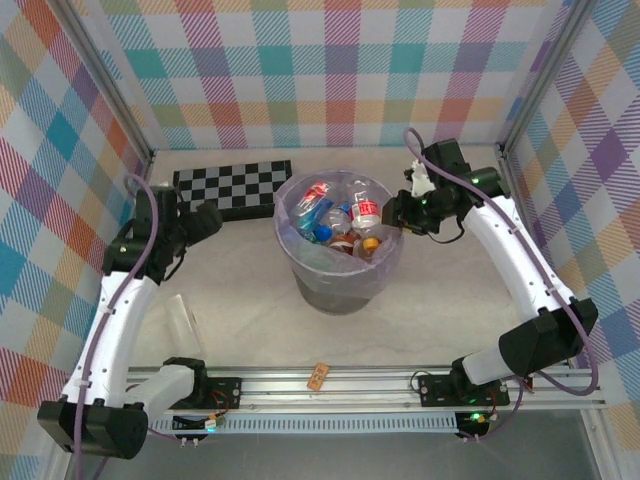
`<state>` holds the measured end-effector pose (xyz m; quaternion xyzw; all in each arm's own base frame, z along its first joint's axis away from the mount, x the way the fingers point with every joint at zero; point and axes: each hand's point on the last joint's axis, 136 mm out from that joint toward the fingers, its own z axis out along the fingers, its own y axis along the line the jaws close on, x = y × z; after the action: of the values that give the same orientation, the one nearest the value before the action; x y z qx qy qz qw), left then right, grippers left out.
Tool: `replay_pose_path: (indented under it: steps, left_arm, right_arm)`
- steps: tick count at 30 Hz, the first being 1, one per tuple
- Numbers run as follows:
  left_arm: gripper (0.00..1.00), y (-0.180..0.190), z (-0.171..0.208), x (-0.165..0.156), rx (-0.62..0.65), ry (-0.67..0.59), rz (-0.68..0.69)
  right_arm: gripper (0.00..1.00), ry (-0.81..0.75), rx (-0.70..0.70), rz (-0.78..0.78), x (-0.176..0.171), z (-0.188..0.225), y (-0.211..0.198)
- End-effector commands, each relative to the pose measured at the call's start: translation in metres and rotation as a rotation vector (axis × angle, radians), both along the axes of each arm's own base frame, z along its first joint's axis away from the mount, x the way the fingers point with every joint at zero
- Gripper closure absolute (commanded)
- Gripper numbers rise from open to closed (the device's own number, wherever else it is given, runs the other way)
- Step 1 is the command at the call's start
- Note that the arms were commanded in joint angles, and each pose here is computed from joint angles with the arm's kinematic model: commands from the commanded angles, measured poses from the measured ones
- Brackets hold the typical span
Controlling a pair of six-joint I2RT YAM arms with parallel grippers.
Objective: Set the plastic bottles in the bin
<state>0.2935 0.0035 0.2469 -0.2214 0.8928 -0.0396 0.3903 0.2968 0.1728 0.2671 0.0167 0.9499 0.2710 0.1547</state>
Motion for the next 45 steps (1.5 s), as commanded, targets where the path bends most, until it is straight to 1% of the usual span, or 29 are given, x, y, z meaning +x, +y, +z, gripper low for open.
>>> replay_pose_path:
  steps: [1,2,3,4,5,6,8,11,14,17,19,23,25,26,29,30,33,34,36,39,40,41,43,45]
  left_arm:
    - [0.00,0.032,-0.017,-0.004,0.136,-0.020,0.099]
    - [0.00,0.037,-0.025,-0.003,0.148,-0.027,0.132]
    - [0.00,0.040,-0.034,-0.002,0.150,-0.031,0.153]
    - [0.00,0.042,-0.044,0.000,0.149,-0.034,0.164]
    - [0.00,0.039,-0.054,0.003,0.149,-0.043,0.143]
    - [0.00,0.037,-0.063,0.006,0.147,-0.056,0.131]
    - [0.00,0.039,-0.079,0.011,0.155,-0.100,0.138]
    - [0.00,0.041,-0.093,0.022,0.198,-0.189,0.119]
    - [0.00,0.038,-0.103,0.032,0.231,-0.246,0.078]
    - [0.00,0.029,-0.112,0.046,0.233,-0.280,0.020]
    - [0.00,0.024,-0.118,0.055,0.233,-0.299,-0.009]
    - [0.00,0.018,-0.128,0.075,0.228,-0.354,-0.038]
    - [0.00,0.017,-0.138,0.084,0.250,-0.337,-0.053]
    - [0.00,0.018,-0.141,0.088,0.256,-0.305,-0.057]
    - [0.00,0.017,-0.142,0.094,0.273,-0.293,-0.070]
    - [0.00,0.017,-0.142,0.094,0.273,-0.292,-0.074]
    - [0.00,0.019,-0.140,0.096,0.299,-0.343,-0.068]
    - [0.00,0.019,-0.146,0.097,0.301,-0.353,-0.064]
    - [0.00,0.011,-0.155,0.101,0.306,-0.342,-0.110]
    - [0.00,0.009,-0.156,0.103,0.310,-0.339,-0.114]
    - [0.00,0.009,-0.158,0.102,0.310,-0.349,-0.111]
    - [0.00,0.008,-0.160,0.102,0.314,-0.358,-0.121]
    - [0.00,0.005,-0.161,0.101,0.332,-0.358,-0.128]
    - [0.00,0.004,-0.161,0.102,0.337,-0.362,-0.127]
  right_arm:
    - [0.50,-0.162,0.005,-0.051,0.017,0.048,-0.019]
    - [0.46,-0.218,-0.007,-0.071,0.023,0.058,-0.028]
    - [0.39,-0.267,-0.024,-0.093,0.028,0.064,-0.039]
    - [0.26,-0.323,-0.045,-0.115,0.032,0.072,-0.051]
    - [0.05,-0.370,-0.069,-0.132,0.034,0.075,-0.062]
    - [0.00,-0.409,-0.110,-0.156,0.037,0.074,-0.073]
    - [0.00,-0.472,-0.267,-0.250,0.043,0.057,-0.106]
    - [0.01,-0.585,-0.449,-0.360,0.048,0.025,-0.144]
    - [0.01,-0.658,-0.557,-0.388,0.049,-0.020,-0.163]
    - [0.01,-0.652,-0.609,-0.410,0.052,-0.063,-0.178]
    - [0.01,-0.634,-0.626,-0.421,0.054,-0.087,-0.186]
    - [0.01,-0.655,-0.633,-0.387,0.065,-0.123,-0.186]
    - [0.00,-0.654,-0.628,-0.387,0.071,-0.136,-0.185]
    - [0.01,-0.653,-0.626,-0.389,0.073,-0.144,-0.185]
    - [0.00,-0.653,-0.601,-0.419,0.079,-0.160,-0.185]
    - [0.00,-0.663,-0.591,-0.428,0.081,-0.163,-0.184]
    - [0.00,-0.702,-0.594,-0.446,0.086,-0.163,-0.186]
    - [0.01,-0.729,-0.594,-0.445,0.088,-0.161,-0.185]
    - [0.00,-0.751,-0.593,-0.436,0.094,-0.158,-0.183]
    - [0.00,-0.826,-0.570,-0.430,0.104,-0.162,-0.178]
    - [0.01,-0.790,-0.572,-0.403,0.104,-0.166,-0.174]
    - [0.01,-0.798,-0.566,-0.395,0.106,-0.165,-0.172]
    - [0.01,-0.817,-0.543,-0.388,0.102,-0.164,-0.169]
    - [0.00,-0.872,-0.506,-0.343,0.094,-0.165,-0.161]
